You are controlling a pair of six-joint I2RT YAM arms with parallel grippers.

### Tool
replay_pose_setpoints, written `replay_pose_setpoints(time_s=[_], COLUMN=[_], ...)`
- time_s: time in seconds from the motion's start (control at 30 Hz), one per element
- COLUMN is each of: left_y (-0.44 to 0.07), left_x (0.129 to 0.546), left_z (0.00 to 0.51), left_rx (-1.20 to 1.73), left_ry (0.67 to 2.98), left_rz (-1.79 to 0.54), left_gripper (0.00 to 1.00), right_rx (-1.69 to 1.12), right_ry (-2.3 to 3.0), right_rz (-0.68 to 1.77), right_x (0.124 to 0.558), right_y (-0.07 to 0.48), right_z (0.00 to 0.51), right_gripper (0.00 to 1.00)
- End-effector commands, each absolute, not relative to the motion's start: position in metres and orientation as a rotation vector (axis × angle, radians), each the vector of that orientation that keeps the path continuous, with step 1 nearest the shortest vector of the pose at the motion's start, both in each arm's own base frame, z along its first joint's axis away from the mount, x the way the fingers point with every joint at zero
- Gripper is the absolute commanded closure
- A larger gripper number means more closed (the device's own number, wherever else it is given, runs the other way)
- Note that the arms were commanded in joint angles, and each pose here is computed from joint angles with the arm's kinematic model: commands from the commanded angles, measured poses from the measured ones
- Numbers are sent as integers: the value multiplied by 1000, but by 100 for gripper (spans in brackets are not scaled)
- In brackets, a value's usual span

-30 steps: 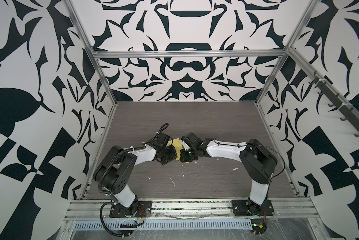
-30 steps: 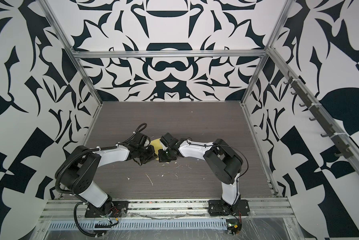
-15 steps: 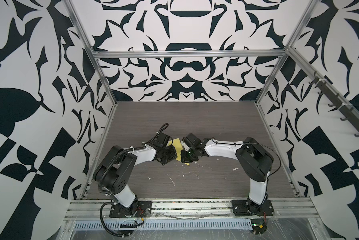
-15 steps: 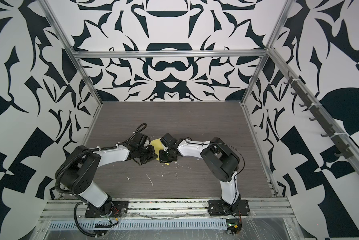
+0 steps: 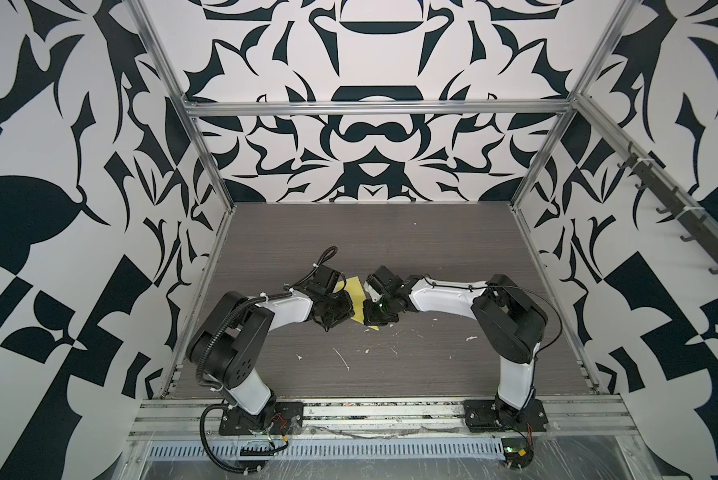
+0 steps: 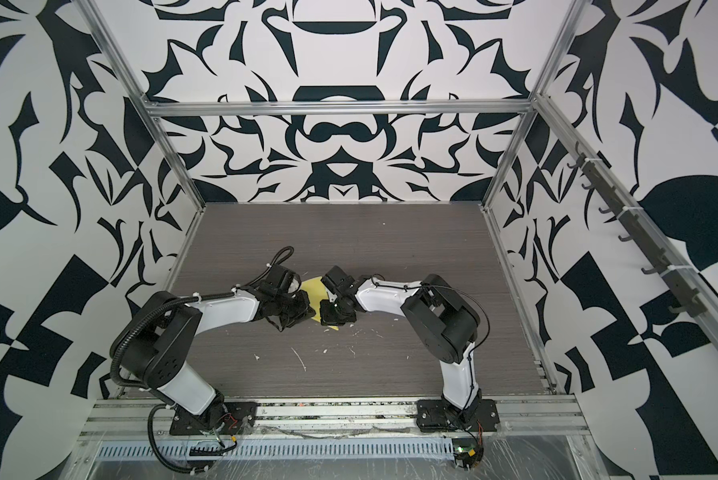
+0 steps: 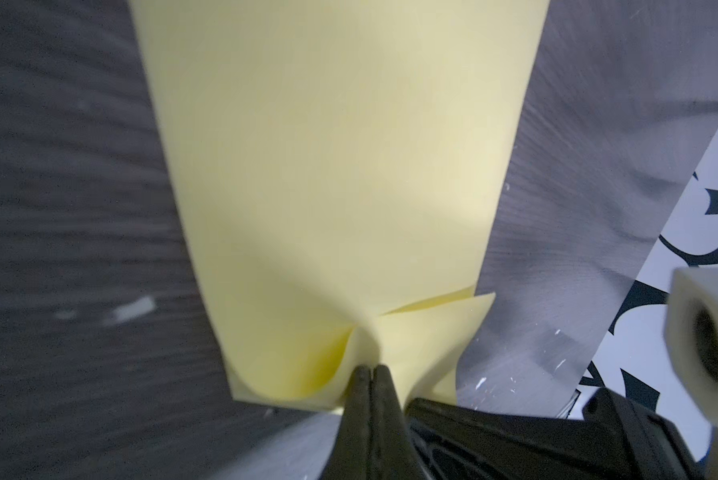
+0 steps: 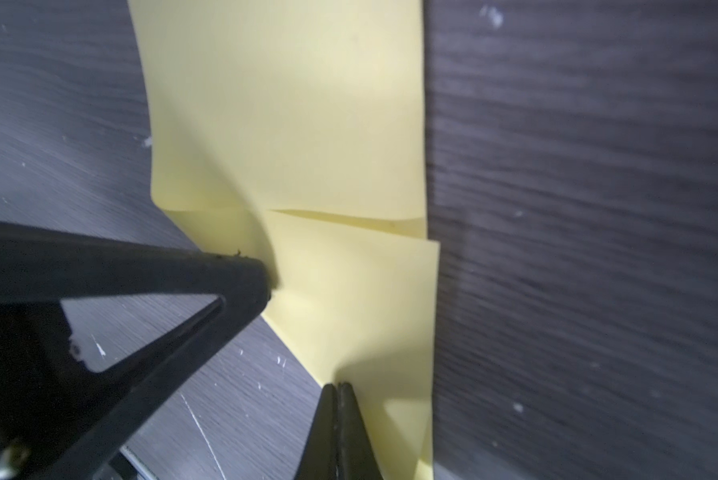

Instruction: Fold a paper plane with a square sheet of paper (pick it up from the middle)

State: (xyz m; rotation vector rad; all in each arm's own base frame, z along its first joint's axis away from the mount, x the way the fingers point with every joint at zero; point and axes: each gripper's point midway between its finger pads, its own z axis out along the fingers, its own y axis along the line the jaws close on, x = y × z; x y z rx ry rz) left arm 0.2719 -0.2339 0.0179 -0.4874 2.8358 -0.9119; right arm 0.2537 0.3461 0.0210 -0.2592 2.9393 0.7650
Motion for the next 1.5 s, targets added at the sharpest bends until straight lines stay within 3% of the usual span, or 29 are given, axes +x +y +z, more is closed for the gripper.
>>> replay_pose_setpoints(time_s=[0.0, 1.47], left_y=[-206, -207], left_x=[253, 256], left_z=[-15, -12], left_rx=[-572, -551], left_ry=[2935, 2932], left_rz=[-683, -678], left_gripper=[100, 100], right_rx=[-235, -295], right_ry=[2941, 3083], right_rz=[711, 575], right_x=[257, 207], right_y=[336, 280], right_z=[30, 12], right_gripper=[95, 94])
